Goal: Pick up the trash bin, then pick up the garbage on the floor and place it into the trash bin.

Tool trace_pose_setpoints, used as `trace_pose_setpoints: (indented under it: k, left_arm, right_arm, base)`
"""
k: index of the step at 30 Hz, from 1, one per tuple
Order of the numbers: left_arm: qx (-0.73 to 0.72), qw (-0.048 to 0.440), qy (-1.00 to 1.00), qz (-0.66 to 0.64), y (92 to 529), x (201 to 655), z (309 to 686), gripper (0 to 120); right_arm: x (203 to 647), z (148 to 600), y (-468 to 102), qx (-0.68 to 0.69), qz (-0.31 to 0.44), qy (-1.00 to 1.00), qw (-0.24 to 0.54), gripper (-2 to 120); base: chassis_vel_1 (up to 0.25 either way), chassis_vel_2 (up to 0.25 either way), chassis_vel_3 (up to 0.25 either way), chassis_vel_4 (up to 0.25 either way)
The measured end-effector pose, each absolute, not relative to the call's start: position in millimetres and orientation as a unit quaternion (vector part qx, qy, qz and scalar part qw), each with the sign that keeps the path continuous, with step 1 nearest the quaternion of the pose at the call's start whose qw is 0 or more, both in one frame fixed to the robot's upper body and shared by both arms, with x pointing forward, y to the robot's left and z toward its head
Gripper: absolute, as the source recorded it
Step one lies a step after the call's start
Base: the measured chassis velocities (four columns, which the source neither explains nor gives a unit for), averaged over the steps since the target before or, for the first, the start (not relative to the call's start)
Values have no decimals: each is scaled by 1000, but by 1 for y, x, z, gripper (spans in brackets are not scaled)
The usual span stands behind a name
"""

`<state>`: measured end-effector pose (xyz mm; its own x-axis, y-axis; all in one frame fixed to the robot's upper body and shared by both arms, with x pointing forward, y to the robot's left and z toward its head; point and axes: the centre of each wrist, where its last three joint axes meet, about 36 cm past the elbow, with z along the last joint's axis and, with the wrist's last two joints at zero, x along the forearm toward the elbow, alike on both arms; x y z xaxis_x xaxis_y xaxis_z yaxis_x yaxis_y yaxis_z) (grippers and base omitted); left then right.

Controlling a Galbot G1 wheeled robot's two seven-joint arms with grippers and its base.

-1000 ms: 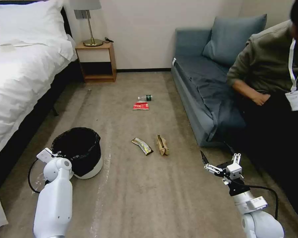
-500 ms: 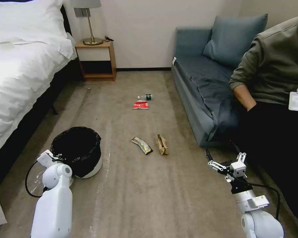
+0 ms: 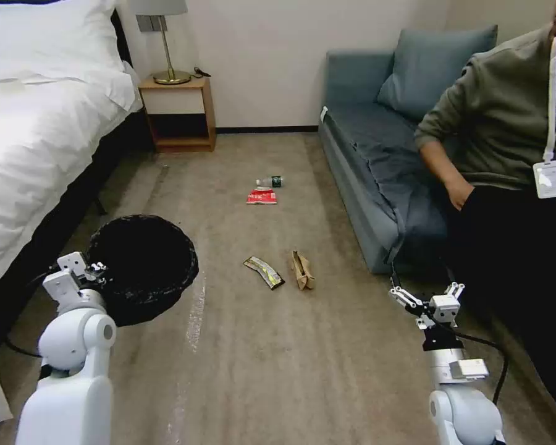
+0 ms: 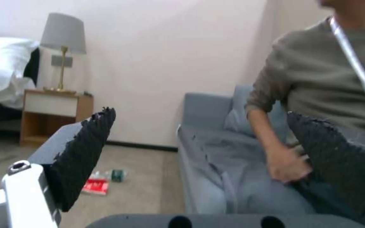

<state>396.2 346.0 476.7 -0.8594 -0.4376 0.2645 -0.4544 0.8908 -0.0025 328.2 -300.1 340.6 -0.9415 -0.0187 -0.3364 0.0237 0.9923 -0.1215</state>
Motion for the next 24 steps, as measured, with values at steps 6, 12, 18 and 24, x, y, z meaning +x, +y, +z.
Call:
trace_pose_setpoints:
  k: [6, 12, 18, 24]
  left_arm:
    - [218, 127, -968, 15, 346, 386, 480, 4]
    - [197, 124, -972, -14, 344, 373, 483, 4]
    - [191, 126, -973, -41, 341, 359, 484, 4]
    - [188, 123, -971, -77, 347, 324, 485, 4]
  right_arm:
    - [327, 340, -300, 4, -68, 980, 188, 100]
    - [324, 337, -304, -3, -87, 976, 201, 100]
    - [321, 332, -303, -11, -96, 973, 209, 100]
    - [317, 321, -295, -16, -90, 975, 202, 100]
  base:
    - [0, 0, 0, 0]
    - [0, 0, 0, 0]
    - [0, 0, 0, 0]
    - [0, 0, 0, 0]
